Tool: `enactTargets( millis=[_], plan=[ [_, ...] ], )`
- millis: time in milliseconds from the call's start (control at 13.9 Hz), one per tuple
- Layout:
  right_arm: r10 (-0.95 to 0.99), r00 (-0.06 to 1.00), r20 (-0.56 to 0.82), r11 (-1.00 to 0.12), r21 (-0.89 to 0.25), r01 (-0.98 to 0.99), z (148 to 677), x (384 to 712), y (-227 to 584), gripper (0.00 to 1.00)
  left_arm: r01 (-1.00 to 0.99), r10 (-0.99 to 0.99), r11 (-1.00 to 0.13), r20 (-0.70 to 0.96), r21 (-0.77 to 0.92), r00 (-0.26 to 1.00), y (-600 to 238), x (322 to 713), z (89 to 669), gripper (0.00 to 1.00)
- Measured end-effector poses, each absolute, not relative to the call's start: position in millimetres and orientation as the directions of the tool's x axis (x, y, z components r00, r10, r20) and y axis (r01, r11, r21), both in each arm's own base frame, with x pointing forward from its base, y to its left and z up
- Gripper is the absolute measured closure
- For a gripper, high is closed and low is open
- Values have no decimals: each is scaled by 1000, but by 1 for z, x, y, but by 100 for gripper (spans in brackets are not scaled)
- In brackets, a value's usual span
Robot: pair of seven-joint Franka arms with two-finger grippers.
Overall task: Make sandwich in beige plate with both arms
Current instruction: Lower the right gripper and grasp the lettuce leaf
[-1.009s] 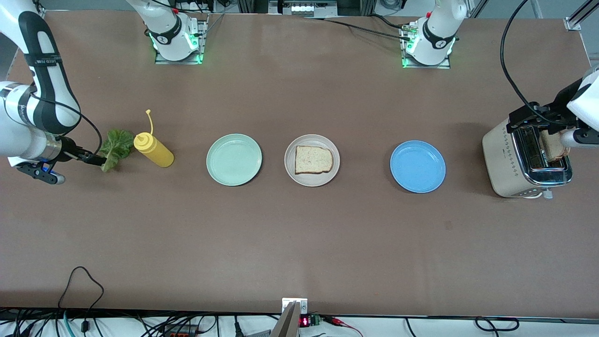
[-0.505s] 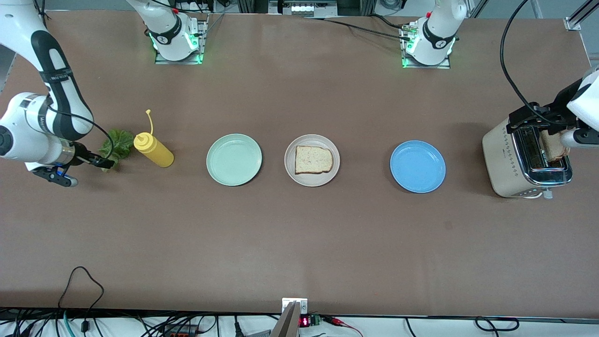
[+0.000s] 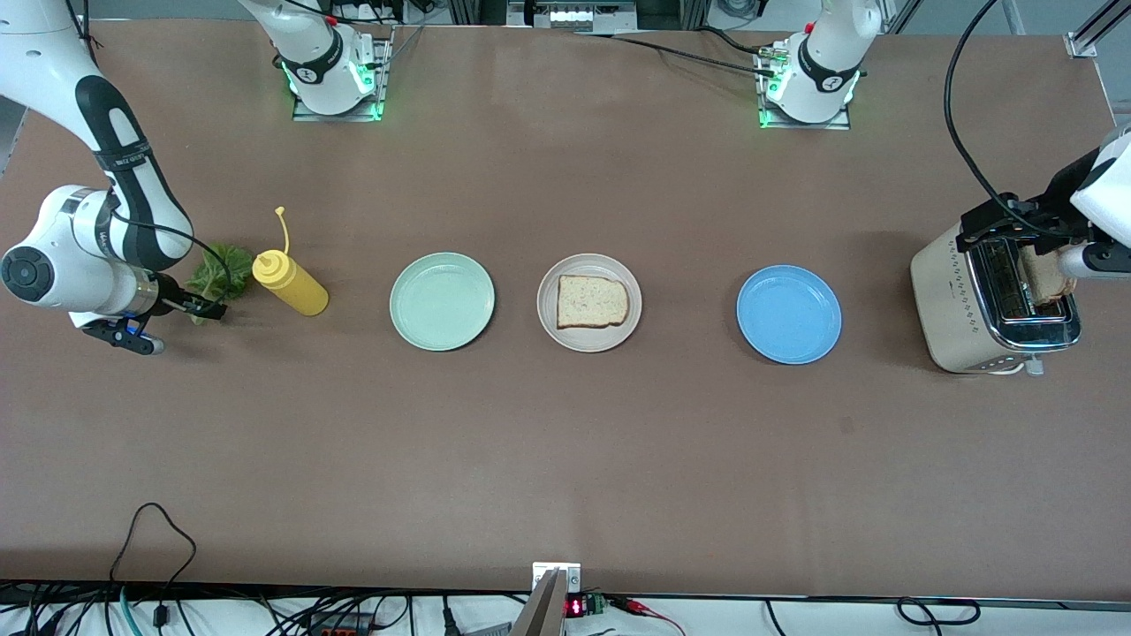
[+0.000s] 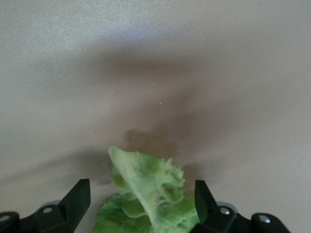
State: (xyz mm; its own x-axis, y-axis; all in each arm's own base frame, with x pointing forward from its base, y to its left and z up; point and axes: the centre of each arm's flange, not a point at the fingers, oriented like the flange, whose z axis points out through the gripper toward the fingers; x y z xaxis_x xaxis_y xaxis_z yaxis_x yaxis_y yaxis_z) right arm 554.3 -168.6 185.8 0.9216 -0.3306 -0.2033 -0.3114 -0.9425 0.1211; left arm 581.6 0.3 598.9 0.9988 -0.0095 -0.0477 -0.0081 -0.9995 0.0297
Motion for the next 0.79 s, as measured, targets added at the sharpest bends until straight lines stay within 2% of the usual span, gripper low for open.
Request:
enactTargets(
  millis=[72,144,505,577,649,793],
  plan=[
    [-322,924,-204,-945,125,-302,185,554,-169,8,-8,-10,-1000,-48,30,999,0,582,599,0],
    [-315,927,-205,-947,126,-294,185,554,-169,23,-8,-10,-1000,-48,30,999,0,582,599,0],
    [-301,931,-206,-952,124,-280,185,554,-169,78,-8,-10,-1000,-48,30,999,0,582,599,0],
    [-301,931,-206,-952,124,-280,185,554,-169,85,-8,-10,-1000,-48,30,999,0,582,599,0],
    [-296,933,-207,-953,123,-275,185,554,-169,85,-8,-10,-1000,-48,30,999,0,582,599,0],
    [-270,940,-206,-961,118,-250,186,555,-169,96,-8,-10,-1000,-48,30,999,0,582,599,0]
  ],
)
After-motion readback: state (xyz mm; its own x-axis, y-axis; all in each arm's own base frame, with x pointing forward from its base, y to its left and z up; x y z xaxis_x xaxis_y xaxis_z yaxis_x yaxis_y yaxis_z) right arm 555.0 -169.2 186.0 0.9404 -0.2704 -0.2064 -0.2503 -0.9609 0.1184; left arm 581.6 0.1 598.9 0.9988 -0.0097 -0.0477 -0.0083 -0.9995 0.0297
